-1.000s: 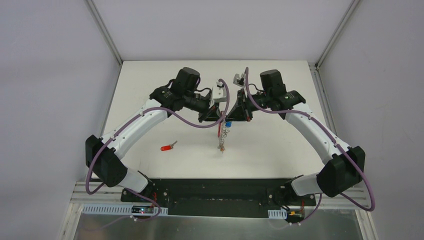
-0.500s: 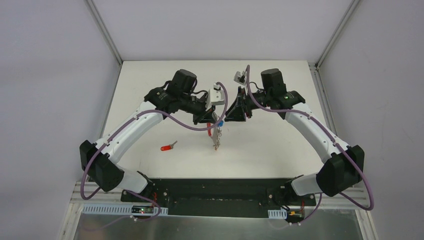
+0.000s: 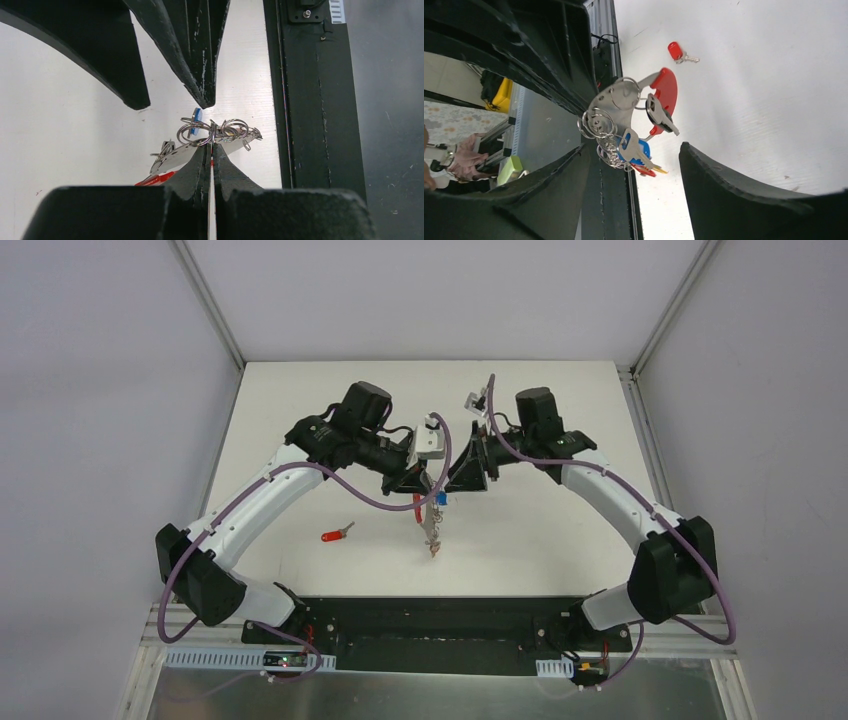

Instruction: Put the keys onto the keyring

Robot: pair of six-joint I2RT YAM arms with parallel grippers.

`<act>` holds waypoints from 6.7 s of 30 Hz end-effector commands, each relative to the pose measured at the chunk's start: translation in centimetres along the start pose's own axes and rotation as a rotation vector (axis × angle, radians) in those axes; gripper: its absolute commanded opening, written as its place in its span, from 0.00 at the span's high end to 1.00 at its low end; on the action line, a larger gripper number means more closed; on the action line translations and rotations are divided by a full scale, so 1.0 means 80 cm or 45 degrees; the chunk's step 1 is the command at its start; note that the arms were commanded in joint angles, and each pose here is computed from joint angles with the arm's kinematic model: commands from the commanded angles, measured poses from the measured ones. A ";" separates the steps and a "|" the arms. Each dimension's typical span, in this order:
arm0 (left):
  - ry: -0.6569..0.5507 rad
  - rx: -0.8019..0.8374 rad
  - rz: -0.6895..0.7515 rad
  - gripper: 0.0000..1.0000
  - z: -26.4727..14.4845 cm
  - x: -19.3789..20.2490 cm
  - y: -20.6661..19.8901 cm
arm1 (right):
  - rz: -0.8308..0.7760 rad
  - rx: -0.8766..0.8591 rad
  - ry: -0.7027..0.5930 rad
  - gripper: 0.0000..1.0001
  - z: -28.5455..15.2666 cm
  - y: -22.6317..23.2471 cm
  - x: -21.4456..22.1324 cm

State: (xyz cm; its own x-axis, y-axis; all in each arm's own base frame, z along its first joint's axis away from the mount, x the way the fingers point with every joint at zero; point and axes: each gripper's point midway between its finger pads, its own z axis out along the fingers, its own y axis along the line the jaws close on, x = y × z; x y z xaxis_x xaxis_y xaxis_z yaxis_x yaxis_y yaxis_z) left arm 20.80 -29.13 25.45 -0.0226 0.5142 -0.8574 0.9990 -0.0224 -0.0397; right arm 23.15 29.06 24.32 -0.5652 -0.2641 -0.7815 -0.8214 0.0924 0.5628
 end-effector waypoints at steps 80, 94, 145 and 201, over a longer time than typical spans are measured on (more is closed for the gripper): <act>-0.051 0.071 0.116 1.00 -0.008 -0.002 -0.021 | 0.229 -0.404 0.011 0.56 0.030 0.040 0.010; 0.010 0.017 0.132 1.00 -0.004 0.016 -0.008 | 0.229 -0.441 -0.005 0.71 0.024 0.053 -0.006; 0.008 0.034 0.082 1.00 -0.004 0.022 -0.011 | 0.302 -0.263 -0.165 0.77 0.014 0.009 -0.035; -0.145 0.018 -0.325 1.00 -0.006 -0.044 -0.038 | -0.560 -0.053 0.135 0.72 0.000 0.081 0.014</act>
State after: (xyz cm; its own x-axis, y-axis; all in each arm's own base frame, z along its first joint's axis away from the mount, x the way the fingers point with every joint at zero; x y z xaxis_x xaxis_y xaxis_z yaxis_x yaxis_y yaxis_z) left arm 18.66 -29.93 26.47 -0.3290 0.4631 -0.8230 0.9438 0.1327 -0.3026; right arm 17.76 29.26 25.68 -0.2267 -0.4071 -0.8848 -0.9605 -0.0573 0.2724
